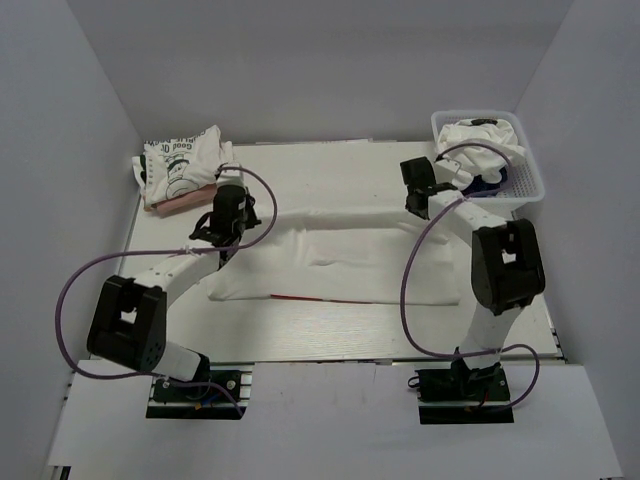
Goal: Fold and stack the t-shirts
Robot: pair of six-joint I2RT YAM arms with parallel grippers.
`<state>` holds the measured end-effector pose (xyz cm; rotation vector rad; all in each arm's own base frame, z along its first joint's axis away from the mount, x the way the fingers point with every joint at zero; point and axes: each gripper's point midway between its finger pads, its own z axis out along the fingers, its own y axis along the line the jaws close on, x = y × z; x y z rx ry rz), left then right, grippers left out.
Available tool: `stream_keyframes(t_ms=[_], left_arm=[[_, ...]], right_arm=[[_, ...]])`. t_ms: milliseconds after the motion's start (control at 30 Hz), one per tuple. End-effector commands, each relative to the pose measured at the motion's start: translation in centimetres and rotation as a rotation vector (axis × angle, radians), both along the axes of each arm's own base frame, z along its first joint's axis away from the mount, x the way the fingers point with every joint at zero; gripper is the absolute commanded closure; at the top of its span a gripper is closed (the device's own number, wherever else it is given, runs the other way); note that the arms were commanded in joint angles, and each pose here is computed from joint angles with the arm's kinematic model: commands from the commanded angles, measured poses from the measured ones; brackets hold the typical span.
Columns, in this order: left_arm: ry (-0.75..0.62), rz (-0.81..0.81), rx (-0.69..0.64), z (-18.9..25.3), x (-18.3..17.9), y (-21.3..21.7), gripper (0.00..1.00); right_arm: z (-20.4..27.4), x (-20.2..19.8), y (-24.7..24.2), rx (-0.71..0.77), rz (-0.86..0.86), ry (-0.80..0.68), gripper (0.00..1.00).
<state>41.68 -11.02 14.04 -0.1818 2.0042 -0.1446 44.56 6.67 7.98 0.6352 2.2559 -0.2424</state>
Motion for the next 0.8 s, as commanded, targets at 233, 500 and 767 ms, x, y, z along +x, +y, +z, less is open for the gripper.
stream_keyframes(t_ms=[233, 500, 767], left_arm=[[0.112, -0.048, -0.150, -1.9, -7.0, -0.5, 1.00], [0.317, -0.068, -0.152, -6.1, -10.6, -0.6, 0.99], [0.444, -0.013, -0.141, -5.8, -12.6, 0.0, 0.00]], right_arm=[[1.2, -4.3, -0.9, 0.042, 0.010, -0.077, 1.00], [-1.2, -10.0, -1.9, 0.074, 0.028, -0.064, 0.96], [1.8, -12.2, -2.8, 0.101, 0.041, -0.144, 0.38]])
